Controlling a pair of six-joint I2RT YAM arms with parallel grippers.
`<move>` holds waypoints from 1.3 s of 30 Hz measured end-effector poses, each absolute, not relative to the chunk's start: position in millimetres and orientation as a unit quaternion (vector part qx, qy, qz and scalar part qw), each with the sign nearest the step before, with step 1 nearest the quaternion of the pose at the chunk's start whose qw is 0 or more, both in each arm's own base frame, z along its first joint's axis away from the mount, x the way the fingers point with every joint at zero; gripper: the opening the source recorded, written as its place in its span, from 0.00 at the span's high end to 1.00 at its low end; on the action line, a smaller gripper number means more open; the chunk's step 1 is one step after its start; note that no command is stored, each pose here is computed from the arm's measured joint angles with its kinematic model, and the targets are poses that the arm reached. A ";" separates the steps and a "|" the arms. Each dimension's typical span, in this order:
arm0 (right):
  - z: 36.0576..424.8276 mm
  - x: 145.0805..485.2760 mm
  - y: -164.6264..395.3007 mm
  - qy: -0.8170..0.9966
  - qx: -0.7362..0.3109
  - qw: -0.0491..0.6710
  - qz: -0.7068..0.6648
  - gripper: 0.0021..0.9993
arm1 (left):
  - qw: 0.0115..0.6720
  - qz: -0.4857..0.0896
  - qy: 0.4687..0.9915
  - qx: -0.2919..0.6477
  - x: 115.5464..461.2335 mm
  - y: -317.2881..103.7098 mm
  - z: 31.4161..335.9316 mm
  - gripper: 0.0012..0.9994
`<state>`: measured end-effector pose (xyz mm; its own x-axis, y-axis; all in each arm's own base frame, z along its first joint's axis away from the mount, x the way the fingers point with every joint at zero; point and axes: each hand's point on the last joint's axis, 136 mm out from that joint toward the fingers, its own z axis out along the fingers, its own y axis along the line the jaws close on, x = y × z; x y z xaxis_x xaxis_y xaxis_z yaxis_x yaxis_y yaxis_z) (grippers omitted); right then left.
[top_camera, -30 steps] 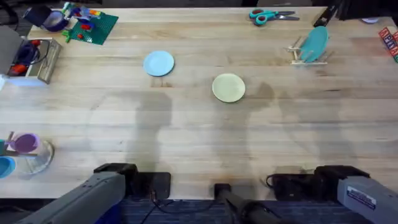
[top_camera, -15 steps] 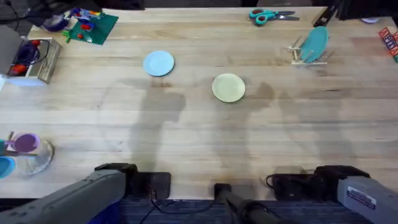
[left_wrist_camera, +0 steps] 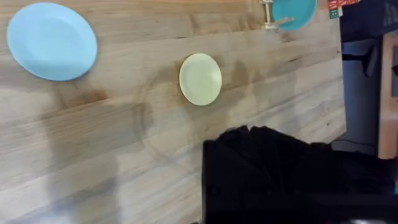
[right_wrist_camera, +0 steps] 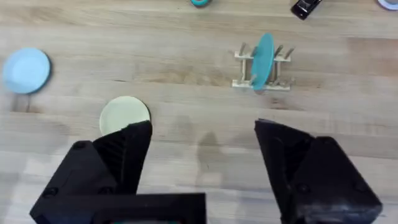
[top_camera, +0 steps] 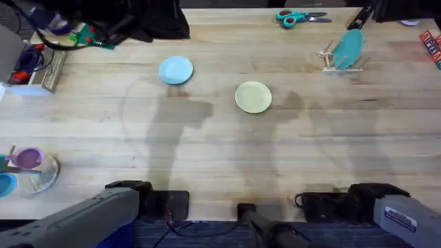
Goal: Pick up the plates from the table one by one and place each into a slot on the dish rack.
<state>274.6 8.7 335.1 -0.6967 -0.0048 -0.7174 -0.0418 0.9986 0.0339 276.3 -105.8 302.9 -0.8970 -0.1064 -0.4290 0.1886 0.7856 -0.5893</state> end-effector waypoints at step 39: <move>332.3 271.8 8.7 0.924 -0.012 0.382 0.024 0.00 | 0.091 -0.398 0.909 0.087 292.8 -215.1 186.8 0.96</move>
